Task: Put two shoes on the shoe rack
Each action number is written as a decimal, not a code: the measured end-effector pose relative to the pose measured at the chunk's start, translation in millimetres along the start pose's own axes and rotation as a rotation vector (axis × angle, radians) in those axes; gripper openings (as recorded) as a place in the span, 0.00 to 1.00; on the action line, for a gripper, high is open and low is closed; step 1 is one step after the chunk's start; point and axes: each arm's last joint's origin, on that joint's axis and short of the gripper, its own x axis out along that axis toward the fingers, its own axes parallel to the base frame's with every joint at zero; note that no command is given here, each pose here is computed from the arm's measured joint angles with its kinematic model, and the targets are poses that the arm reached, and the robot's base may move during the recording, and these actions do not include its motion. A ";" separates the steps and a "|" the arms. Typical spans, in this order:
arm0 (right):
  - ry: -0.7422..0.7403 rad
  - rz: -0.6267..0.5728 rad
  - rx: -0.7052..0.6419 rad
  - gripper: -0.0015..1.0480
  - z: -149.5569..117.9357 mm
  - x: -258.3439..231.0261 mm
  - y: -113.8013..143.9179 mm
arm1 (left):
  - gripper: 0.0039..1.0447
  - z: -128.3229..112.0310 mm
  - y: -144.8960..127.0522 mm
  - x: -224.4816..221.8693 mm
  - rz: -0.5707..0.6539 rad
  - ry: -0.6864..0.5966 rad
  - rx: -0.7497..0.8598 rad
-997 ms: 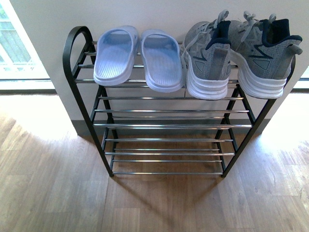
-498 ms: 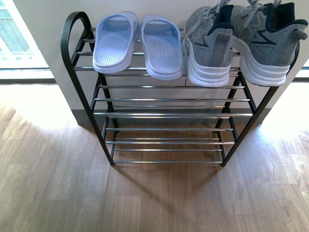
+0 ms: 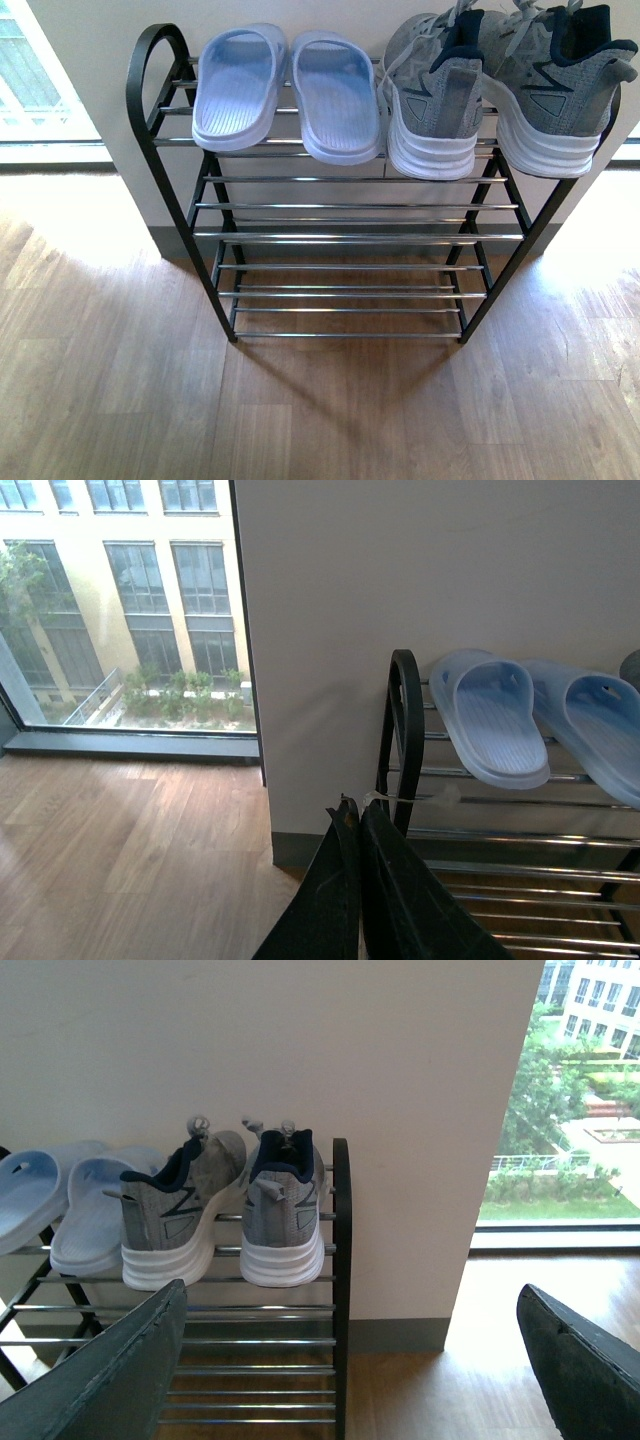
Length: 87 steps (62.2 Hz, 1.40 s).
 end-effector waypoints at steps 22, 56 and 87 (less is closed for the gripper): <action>0.000 0.000 0.000 0.91 0.0 0.0 0.0 | 0.01 5.1 0.0 -14.9 0.000 -0.018 0.000; 0.000 0.000 0.000 0.91 0.0 0.0 0.0 | 0.01 5.5 0.0 -29.6 0.000 -0.023 0.000; 0.001 0.000 0.000 0.91 -0.2 0.1 0.0 | 0.41 1.4 0.1 -41.5 0.002 -0.004 -0.001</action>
